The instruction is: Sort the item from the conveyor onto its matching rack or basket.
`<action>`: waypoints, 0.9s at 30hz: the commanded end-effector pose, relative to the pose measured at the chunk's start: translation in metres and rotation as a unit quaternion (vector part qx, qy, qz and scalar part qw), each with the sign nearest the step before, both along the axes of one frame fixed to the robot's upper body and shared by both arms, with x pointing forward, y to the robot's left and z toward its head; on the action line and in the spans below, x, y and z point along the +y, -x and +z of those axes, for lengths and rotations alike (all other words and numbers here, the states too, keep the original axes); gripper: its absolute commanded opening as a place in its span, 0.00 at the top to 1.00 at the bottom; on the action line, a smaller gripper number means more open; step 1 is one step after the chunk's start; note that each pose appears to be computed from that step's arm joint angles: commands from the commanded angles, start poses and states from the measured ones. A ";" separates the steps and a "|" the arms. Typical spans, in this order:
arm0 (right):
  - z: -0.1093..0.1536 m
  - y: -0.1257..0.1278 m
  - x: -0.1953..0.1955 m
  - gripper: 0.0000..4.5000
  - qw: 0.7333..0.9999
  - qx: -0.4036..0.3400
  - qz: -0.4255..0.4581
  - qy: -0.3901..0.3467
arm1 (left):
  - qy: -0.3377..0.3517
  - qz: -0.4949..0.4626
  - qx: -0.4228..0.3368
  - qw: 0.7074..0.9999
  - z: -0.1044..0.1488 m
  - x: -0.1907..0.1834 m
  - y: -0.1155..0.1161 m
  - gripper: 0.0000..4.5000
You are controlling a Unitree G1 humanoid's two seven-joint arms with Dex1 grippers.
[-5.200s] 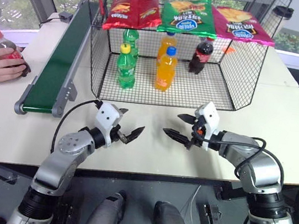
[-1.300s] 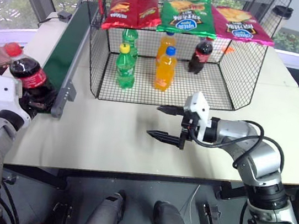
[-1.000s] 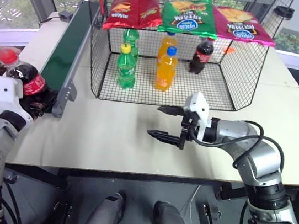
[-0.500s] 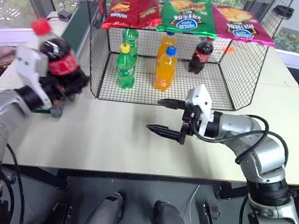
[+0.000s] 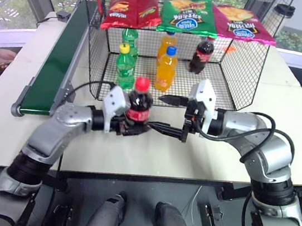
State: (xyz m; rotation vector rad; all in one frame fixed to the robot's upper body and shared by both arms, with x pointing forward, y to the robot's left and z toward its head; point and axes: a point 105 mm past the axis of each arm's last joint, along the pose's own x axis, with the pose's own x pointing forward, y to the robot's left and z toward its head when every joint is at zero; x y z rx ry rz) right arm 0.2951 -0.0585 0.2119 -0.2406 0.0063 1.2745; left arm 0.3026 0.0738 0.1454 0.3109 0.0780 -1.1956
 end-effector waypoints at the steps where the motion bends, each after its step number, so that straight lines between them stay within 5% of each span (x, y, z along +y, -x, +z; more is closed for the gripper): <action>1: 0.019 0.004 -0.001 0.00 0.999 -0.036 0.005 -0.010 | -0.007 -0.035 -0.056 0.998 0.012 -0.010 0.001 0.34; 18: 0.026 0.007 0.003 0.00 0.999 -0.042 0.020 -0.020 | -0.004 -0.065 -0.078 0.995 0.006 -0.031 0.002 0.34; 25: 0.029 0.010 0.005 0.69 0.998 -0.040 0.031 -0.027 | 0.006 -0.061 -0.087 0.994 0.011 -0.034 0.000 0.34; 27: 0.030 0.011 0.005 0.74 0.998 -0.039 0.033 -0.028 | 0.006 -0.060 -0.088 0.994 0.011 -0.034 0.000 0.34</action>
